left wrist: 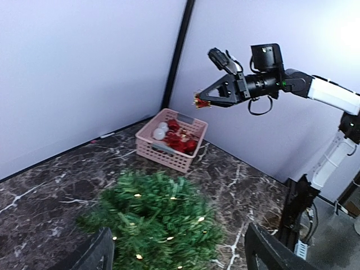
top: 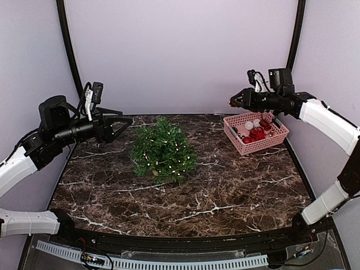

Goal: Decorate the small christmas tree
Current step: Pick up the ornament drum from the bin, then pass from the right arm to the left

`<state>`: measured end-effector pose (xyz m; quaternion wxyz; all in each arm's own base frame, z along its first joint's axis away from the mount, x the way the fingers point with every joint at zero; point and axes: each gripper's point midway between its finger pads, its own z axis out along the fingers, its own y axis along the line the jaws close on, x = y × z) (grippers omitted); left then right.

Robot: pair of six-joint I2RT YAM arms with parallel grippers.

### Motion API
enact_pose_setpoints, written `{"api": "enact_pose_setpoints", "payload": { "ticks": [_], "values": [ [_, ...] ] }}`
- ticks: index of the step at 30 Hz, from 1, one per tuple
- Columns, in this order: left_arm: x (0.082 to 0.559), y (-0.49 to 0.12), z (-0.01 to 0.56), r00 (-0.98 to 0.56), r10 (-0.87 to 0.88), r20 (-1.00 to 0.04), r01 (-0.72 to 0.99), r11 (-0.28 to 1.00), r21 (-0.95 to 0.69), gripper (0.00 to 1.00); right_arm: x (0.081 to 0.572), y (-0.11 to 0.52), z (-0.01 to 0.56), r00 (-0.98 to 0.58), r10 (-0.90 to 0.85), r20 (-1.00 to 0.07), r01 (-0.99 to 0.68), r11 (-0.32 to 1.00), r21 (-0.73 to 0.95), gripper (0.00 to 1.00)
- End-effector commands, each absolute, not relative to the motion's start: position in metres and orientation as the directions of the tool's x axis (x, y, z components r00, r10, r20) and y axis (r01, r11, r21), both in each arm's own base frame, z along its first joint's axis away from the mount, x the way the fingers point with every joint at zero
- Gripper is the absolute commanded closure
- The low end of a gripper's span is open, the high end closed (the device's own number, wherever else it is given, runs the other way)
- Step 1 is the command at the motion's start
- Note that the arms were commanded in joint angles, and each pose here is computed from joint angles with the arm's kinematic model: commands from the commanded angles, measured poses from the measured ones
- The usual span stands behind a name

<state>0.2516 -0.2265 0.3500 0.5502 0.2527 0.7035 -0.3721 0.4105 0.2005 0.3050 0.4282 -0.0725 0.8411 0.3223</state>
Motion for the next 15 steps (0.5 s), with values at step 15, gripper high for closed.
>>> {"api": "enact_pose_setpoints", "payload": {
  "ticks": [15],
  "values": [
    [0.199, -0.341, 0.403, -0.202, -0.027, -0.979, 0.936, 0.289, -0.201, 0.25, 0.225, 0.372, 0.361, -0.549, -0.177, -0.817, -0.836, 0.141, 0.531, 0.71]
  ]
}}
